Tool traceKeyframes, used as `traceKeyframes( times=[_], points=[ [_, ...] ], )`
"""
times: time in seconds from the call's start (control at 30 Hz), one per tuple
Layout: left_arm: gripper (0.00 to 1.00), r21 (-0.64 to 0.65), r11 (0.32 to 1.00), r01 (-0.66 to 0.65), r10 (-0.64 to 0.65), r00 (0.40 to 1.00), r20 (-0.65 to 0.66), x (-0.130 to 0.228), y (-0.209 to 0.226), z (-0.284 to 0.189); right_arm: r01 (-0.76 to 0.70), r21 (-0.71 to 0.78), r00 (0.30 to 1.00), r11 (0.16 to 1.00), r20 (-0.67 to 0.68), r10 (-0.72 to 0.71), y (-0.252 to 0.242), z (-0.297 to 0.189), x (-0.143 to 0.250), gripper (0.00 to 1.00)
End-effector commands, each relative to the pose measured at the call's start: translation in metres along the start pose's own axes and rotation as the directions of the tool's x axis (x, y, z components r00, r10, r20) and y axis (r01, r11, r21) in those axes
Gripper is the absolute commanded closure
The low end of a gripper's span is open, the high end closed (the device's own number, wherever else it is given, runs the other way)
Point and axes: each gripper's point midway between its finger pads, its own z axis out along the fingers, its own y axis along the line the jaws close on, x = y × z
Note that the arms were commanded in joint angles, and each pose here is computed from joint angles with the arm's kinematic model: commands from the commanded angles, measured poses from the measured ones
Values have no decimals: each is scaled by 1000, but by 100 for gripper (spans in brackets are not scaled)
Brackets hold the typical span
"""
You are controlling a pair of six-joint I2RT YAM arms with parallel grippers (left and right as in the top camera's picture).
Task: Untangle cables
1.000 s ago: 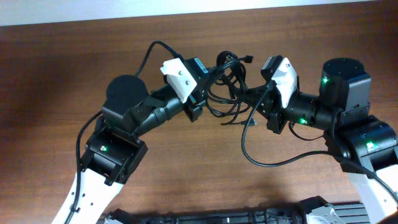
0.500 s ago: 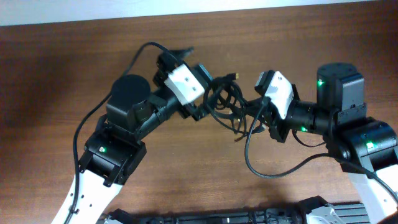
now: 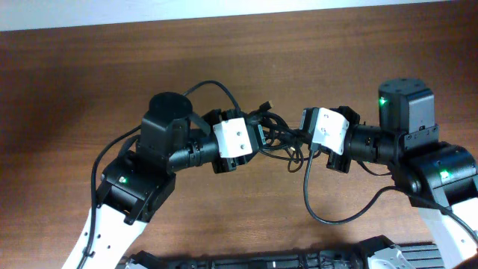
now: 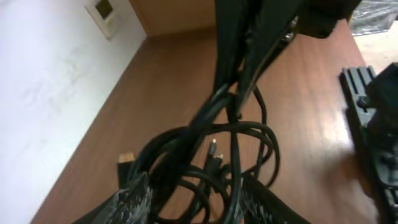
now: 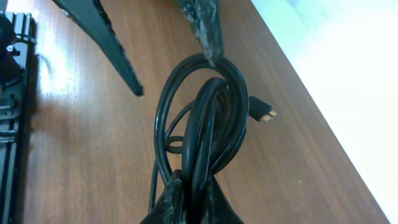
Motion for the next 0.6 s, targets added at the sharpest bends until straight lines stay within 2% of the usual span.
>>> traceKeyframes(
  times=[0.0, 0.1, 0.13, 0.23, 0.33, 0.43, 0.5, 0.57],
  points=[
    [52, 19, 1000, -5, 5, 1000, 5, -3, -6, -4, 41, 14, 999, 999, 29, -41, -2, -6, -10, 96],
    [46, -16, 1000, 2, -3, 999, -34, 4, -1, -4, 44, 17, 998, 999, 32, -45, -2, -6, -11, 96],
    [39, -31, 1000, 4, -5, 999, -49, 7, 2, -4, 46, 18, 998, 999, 33, -47, -2, -7, -11, 96],
    [40, -87, 996, 2, -10, 995, -95, 15, 11, -6, 51, 23, 998, 998, 37, -52, -1, -9, -13, 96],
    [52, -89, 996, 1, -10, 995, -97, 16, 11, -5, 54, 25, 998, 998, 40, -55, 1, -10, -14, 96],
    [49, -88, 996, 2, -11, 995, -97, 16, 11, -5, 59, 25, 997, 998, 45, -60, 2, -12, -15, 96],
    [37, -88, 996, 2, -11, 995, -98, 16, 11, -5, 61, 27, 997, 998, 47, -62, 3, -13, -16, 96],
    [18, -88, 996, 3, -11, 995, -99, 16, 11, -5, 63, 30, 997, 998, 49, -65, 3, -14, -17, 96]
  ],
)
